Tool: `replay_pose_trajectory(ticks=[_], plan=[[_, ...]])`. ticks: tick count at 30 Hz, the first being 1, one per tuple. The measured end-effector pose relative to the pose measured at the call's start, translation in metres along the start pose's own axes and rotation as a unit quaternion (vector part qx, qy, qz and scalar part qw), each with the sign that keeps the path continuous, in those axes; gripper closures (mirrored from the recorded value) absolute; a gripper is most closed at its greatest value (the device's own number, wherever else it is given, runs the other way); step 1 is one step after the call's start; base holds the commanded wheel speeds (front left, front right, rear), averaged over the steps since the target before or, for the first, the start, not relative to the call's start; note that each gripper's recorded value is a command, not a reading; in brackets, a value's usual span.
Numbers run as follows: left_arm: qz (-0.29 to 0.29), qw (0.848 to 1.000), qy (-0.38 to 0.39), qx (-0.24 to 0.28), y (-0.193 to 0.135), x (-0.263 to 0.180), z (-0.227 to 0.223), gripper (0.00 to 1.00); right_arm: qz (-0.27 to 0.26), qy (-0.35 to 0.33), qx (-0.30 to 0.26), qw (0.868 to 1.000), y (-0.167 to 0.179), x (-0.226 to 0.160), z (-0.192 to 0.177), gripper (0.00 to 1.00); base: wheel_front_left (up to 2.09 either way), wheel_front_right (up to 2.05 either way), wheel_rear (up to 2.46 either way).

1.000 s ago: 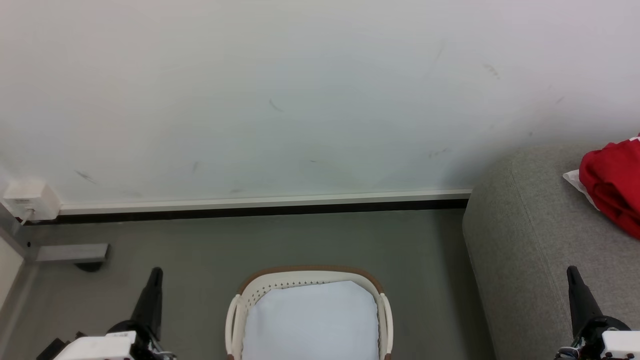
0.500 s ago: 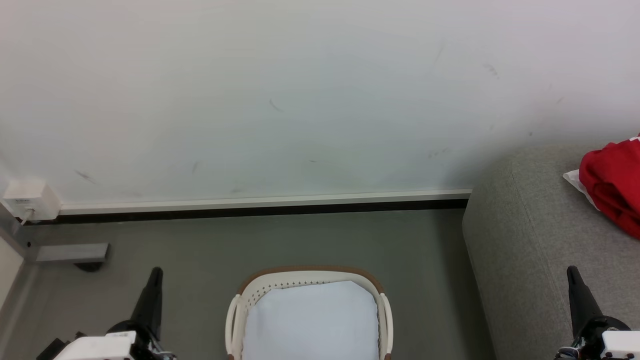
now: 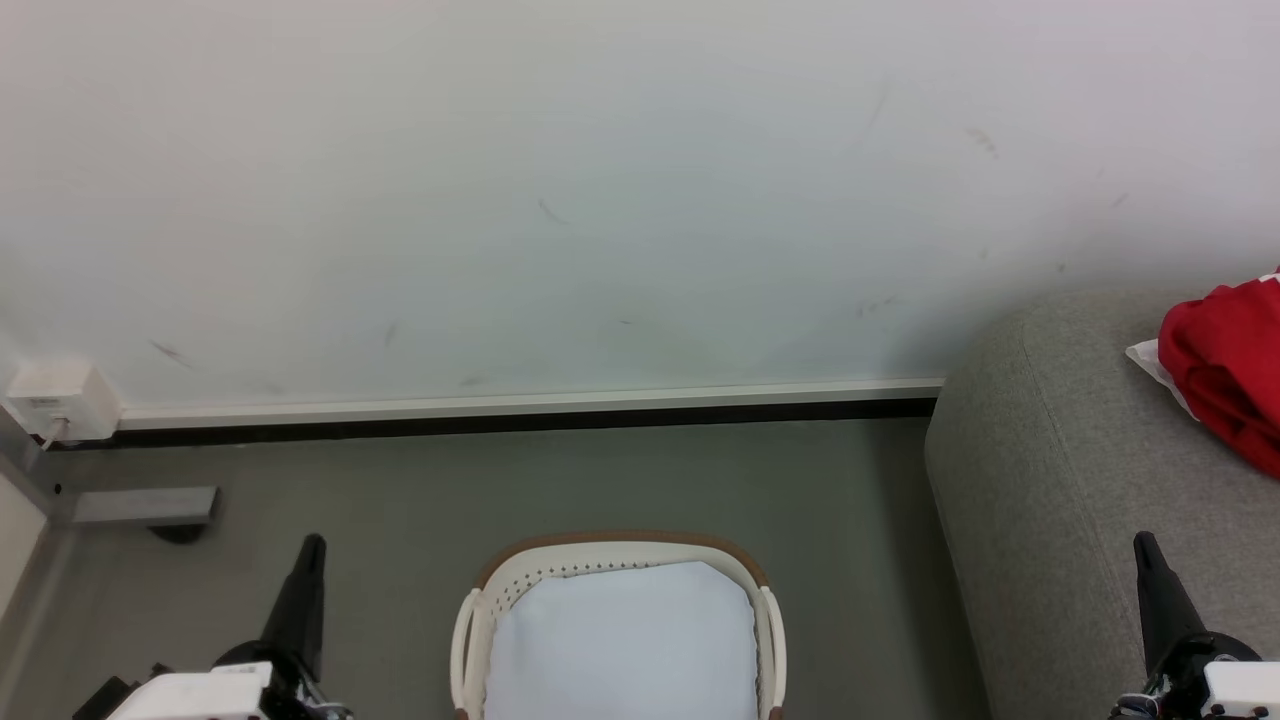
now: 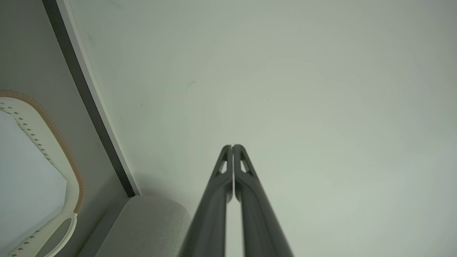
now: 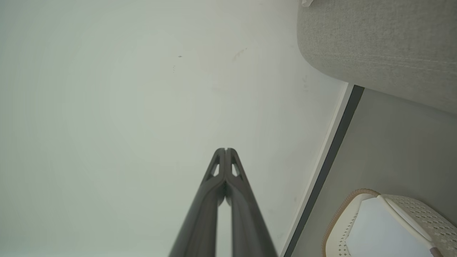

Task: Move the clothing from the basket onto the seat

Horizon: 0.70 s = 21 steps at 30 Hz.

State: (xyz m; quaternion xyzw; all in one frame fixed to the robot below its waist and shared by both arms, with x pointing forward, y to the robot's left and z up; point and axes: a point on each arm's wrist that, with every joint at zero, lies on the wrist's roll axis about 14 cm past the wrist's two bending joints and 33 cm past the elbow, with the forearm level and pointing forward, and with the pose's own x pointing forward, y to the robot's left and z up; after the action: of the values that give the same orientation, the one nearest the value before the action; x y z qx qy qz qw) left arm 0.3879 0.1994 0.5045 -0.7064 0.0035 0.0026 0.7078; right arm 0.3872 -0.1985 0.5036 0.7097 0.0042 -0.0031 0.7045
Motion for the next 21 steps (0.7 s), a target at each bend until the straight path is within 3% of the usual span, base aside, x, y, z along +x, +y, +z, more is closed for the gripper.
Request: replay_pose_trajectory(ticks=[21], plan=[[0.0, 1.0, 0.0, 0.0, 0.0, 0.0, 0.0, 1.0, 0.0, 0.0, 0.0, 1.0, 0.0, 0.0, 0.0, 1.0, 0.0, 0.0, 0.0]])
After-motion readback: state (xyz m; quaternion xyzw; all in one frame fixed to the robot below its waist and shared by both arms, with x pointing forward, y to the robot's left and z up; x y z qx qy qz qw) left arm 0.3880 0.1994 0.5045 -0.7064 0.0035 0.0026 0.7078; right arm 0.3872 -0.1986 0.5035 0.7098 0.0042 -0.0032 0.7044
